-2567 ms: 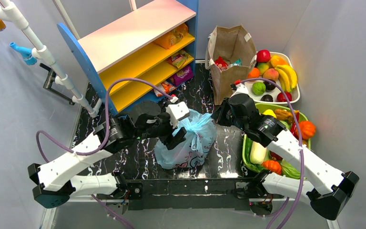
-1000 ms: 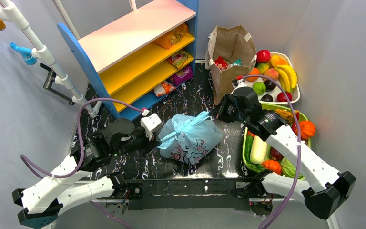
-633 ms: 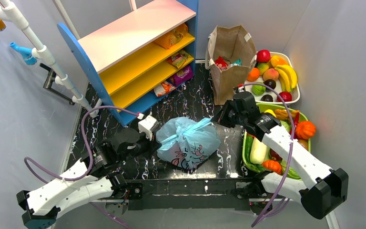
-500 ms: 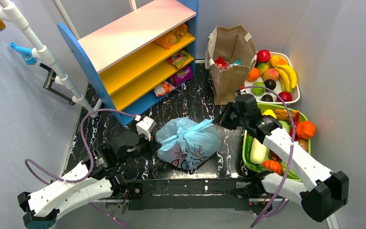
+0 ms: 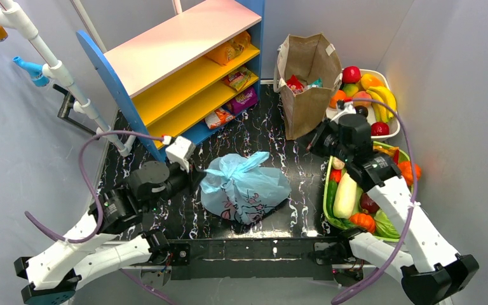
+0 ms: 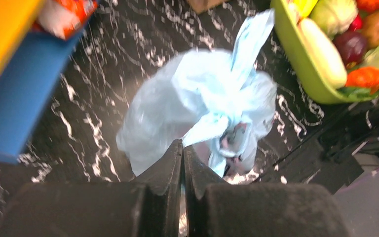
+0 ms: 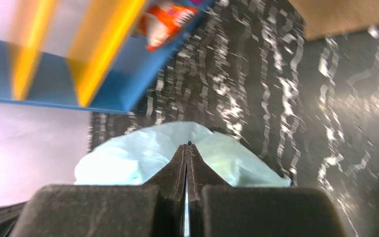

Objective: Place the food into the grocery bag and tie it

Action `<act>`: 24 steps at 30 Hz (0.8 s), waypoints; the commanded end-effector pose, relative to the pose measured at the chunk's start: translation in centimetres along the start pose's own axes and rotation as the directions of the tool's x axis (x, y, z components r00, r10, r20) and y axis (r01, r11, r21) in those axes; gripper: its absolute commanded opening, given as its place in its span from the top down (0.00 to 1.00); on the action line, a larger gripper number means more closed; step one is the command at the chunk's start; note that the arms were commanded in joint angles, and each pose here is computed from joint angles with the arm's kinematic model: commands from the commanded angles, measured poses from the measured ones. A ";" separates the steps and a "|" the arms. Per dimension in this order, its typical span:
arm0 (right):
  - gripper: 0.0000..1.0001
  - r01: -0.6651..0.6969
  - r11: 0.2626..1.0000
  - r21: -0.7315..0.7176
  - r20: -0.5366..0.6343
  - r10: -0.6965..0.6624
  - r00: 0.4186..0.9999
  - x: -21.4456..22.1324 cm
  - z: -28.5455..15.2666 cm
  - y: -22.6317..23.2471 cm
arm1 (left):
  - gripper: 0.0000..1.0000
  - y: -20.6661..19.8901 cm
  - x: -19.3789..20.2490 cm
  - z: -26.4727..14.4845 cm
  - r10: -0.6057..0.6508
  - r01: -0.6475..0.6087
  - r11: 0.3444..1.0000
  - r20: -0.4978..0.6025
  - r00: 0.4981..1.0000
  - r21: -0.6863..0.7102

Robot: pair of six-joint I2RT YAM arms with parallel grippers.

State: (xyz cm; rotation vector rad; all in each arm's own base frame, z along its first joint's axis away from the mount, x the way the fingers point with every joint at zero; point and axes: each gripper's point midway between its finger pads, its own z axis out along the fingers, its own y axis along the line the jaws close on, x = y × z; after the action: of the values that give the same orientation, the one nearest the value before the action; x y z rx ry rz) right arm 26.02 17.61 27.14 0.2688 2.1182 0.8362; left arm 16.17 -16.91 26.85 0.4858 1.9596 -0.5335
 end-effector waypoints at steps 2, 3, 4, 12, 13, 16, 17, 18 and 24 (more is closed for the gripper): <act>0.97 0.069 0.967 -0.245 -0.001 -0.071 0.997 -1.9 -3.4 6.5 | 0.82 0.8 -0.8 -0.5 0.110 -0.112 0.993 -0.054 0.992 -0.035; 0.92 0.064 0.963 -0.261 -0.012 -0.070 0.997 -1.7 -3.6 6.8 | 0.66 0.7 -0.6 -0.6 0.093 -0.094 0.995 -0.055 0.994 -0.028; 0.85 0.057 0.961 -0.269 -0.022 -0.065 0.998 -1.5 -3.9 6.9 | 0.51 0.5 -0.5 -0.8 0.068 -0.069 0.997 -0.050 0.996 -0.019; 0.47 0.069 0.972 -0.224 -0.002 -0.071 0.997 -1.4 -5.7 6.0 | 0.17 1.8 -0.4 -4.0 -0.046 0.045 0.997 -0.016 0.999 -0.057; 0.43 0.075 0.975 -0.209 0.007 -0.076 0.997 -1.6 -5.9 5.8 | 0.15 2.1 -0.9 -4.5 -0.042 0.042 0.997 -0.003 0.999 -0.069; 0.30 0.075 0.992 -0.106 0.034 -0.072 0.997 -2.5 -6.6 4.4 | 0.02 3.2 -2.4 -6.0 -0.028 0.030 0.992 0.018 0.999 -0.123; 0.28 0.070 0.996 -0.060 0.039 -0.068 0.997 -2.8 -6.9 3.8 | 0.02 3.5 -2.8 -6.3 -0.020 0.022 0.990 0.016 1.000 -0.142; 0.27 0.076 0.997 -0.025 0.041 -0.075 0.996 -3.2 -7.1 3.5 | 0.02 3.8 -3.1 -6.5 -0.014 0.016 0.988 0.014 1.000 -0.155; 0.21 0.145 0.978 0.150 0.053 -0.154 0.987 -4.8 -7.9 1.2 | 0.02 4.1 -3.8 -6.9 0.014 -0.020 0.981 -0.036 0.999 -0.192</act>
State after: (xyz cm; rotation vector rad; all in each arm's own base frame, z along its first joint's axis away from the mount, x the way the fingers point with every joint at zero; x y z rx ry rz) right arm 22.86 15.18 34.80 0.1956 2.0821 0.7677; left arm 14.67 -11.18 33.36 0.3678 1.9472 -0.4422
